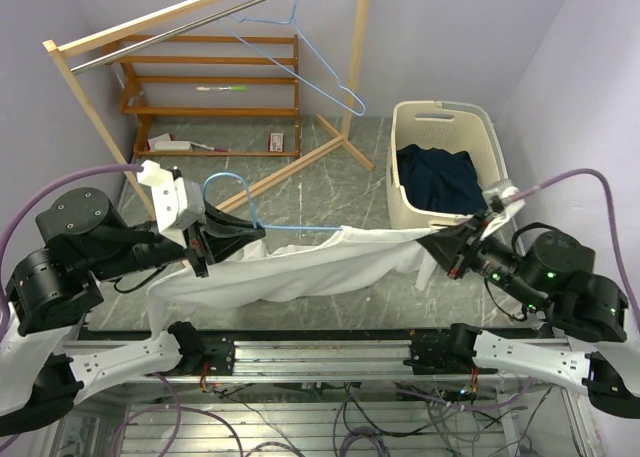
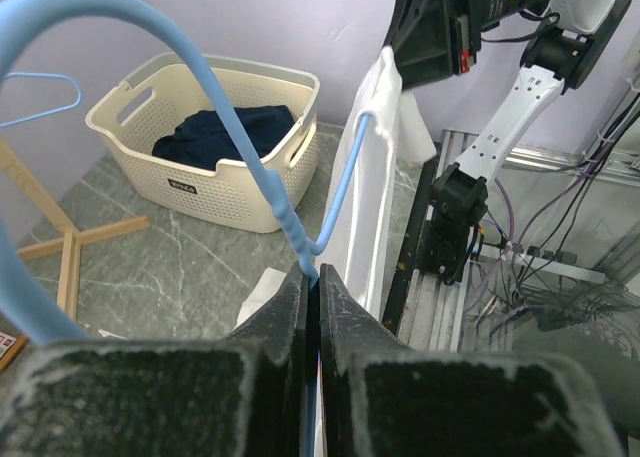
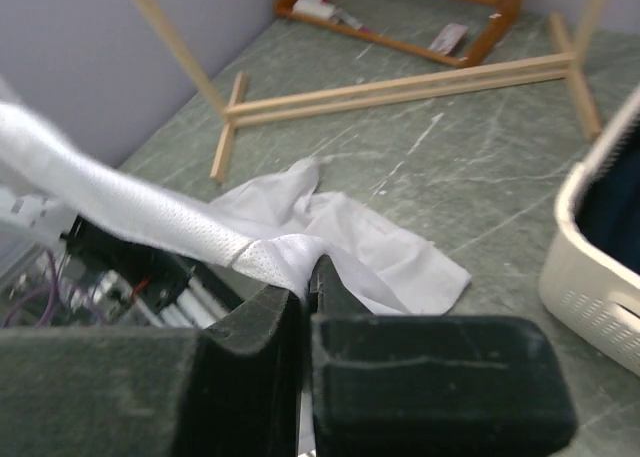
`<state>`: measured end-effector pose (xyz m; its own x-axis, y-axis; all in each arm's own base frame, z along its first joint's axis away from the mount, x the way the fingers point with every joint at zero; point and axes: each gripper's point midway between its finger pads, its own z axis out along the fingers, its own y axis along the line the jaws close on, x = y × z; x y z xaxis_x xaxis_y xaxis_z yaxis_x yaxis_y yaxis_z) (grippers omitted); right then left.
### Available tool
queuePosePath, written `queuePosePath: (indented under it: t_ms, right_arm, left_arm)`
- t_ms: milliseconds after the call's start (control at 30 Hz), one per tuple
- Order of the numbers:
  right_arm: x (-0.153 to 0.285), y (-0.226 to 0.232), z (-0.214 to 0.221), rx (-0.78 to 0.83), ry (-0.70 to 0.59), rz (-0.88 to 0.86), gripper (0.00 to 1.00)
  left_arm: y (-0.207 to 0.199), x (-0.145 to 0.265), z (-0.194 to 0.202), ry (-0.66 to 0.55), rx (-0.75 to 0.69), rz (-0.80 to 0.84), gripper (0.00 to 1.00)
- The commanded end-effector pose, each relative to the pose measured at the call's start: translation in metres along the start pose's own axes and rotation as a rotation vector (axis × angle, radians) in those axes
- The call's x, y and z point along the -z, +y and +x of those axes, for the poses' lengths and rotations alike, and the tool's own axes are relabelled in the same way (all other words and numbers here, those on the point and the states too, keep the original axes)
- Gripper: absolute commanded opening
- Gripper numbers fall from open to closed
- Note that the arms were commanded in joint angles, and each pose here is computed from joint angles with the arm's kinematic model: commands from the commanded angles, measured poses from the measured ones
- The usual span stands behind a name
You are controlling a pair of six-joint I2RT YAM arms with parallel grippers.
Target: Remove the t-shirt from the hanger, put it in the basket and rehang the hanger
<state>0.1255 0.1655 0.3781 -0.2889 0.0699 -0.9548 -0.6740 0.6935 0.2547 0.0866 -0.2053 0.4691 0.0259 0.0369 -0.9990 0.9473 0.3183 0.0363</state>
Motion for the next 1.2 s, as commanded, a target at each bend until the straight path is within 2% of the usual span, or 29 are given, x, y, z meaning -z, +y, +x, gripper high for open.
queuePosePath:
  t_ms: [0, 133, 267, 367, 567, 800, 967, 1167]
  right_arm:
    - [0.038, -0.055, -0.029, -0.116, -0.171, 0.264, 0.00]
    - [0.070, -0.088, -0.029, -0.186, -0.236, 0.408, 0.00]
    - [0.080, -0.101, -0.015, -0.206, -0.203, 0.468, 0.00]
    - [0.068, -0.091, 0.002, -0.180, -0.123, 0.426, 0.00]
    - [0.017, -0.026, 0.046, -0.078, 0.118, 0.111, 0.00]
    - [-0.011, -0.006, 0.078, -0.042, 0.232, 0.024, 0.00]
    - [-0.020, -0.028, 0.120, -0.015, 0.386, 0.169, 0.00]
    - [-0.018, -0.032, 0.126, -0.041, 0.369, 0.181, 0.00]
  left_arm:
    - [-0.003, 0.013, -0.004, -0.029, 0.009, -0.009, 0.07]
    - [-0.002, 0.021, -0.006, -0.041, 0.004, -0.031, 0.07]
    - [0.000, 0.028, -0.013, -0.064, -0.004, -0.051, 0.07]
    - [0.002, 0.032, -0.019, -0.090, -0.007, -0.069, 0.07]
    - [0.007, 0.025, -0.013, -0.081, 0.002, -0.091, 0.07]
    - [0.010, 0.028, -0.011, -0.090, 0.009, -0.114, 0.07]
    - [0.016, 0.042, -0.019, -0.119, -0.005, -0.168, 0.07]
    - [0.018, 0.051, -0.025, -0.136, -0.011, -0.191, 0.07]
